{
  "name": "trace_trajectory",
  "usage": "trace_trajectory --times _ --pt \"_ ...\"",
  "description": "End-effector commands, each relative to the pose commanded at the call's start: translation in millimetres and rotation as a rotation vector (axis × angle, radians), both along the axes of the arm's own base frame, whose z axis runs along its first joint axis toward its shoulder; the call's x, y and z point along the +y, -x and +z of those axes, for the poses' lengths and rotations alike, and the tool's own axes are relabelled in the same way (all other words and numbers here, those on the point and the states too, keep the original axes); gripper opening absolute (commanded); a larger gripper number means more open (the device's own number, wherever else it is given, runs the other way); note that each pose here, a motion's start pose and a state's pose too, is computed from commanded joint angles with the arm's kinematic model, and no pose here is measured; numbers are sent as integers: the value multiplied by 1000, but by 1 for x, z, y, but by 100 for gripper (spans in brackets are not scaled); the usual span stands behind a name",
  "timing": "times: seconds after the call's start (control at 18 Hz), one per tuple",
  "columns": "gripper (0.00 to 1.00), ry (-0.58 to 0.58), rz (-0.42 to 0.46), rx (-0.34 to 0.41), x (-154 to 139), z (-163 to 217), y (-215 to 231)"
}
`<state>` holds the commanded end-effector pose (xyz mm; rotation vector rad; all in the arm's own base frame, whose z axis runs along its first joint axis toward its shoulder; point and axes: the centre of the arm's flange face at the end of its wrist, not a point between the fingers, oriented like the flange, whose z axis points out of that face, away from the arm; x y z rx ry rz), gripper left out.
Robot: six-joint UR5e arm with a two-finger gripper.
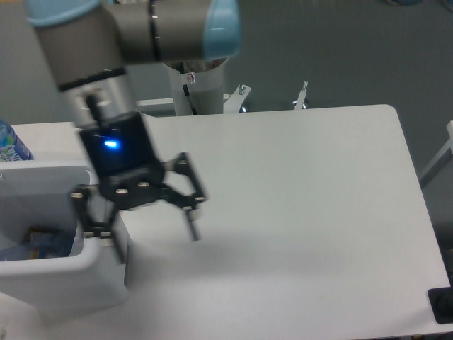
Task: Place the trash in the trash can
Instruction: 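Open the gripper to release the bottle and withdraw upward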
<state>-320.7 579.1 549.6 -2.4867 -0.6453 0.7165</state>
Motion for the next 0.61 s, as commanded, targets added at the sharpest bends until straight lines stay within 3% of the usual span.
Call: trace_trajectory --times 0.28,0.5,0.61 --pt "100 290 -167 -44 -64 -3 6" --pt "100 454 -302 -107 -100 1 12" --pt "100 472 -308 -122 -106 0 18"
